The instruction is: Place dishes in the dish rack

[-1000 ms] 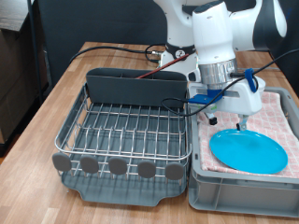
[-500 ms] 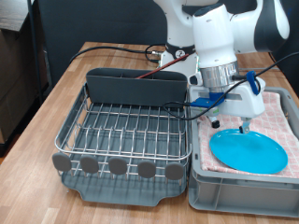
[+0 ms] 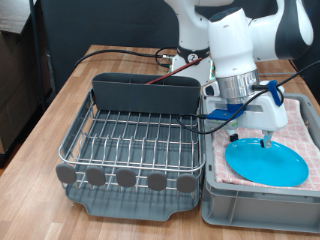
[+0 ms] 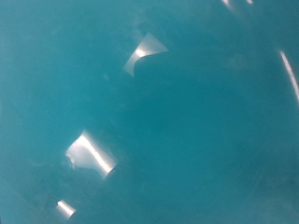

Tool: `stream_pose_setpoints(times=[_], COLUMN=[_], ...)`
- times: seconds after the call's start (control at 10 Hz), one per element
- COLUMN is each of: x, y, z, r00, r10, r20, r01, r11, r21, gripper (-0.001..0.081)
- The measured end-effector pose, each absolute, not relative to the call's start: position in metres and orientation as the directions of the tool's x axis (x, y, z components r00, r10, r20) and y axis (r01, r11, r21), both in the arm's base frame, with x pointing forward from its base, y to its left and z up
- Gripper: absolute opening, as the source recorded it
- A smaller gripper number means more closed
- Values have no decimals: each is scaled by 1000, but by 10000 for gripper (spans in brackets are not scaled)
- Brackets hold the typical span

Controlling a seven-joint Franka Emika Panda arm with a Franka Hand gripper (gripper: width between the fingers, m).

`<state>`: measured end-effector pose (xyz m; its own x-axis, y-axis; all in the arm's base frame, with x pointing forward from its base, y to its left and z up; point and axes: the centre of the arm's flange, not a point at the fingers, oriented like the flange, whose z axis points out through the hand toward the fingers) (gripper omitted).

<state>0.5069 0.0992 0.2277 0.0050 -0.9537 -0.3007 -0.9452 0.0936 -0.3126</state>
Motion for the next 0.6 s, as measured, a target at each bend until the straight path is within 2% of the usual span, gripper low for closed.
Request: stream_pose_setpoints(times=[0.4,0.5,0.6], x=[509,508,508], y=[101,101,102], z=[228,228,228], r00=[3,1,1], r10=[-953,-953,-953], r20=[-303,-303,-304], r01=[-945,-945,-945], r11=[96,98,99], r21=[-313,-312,-312], gripper=[803,618,618])
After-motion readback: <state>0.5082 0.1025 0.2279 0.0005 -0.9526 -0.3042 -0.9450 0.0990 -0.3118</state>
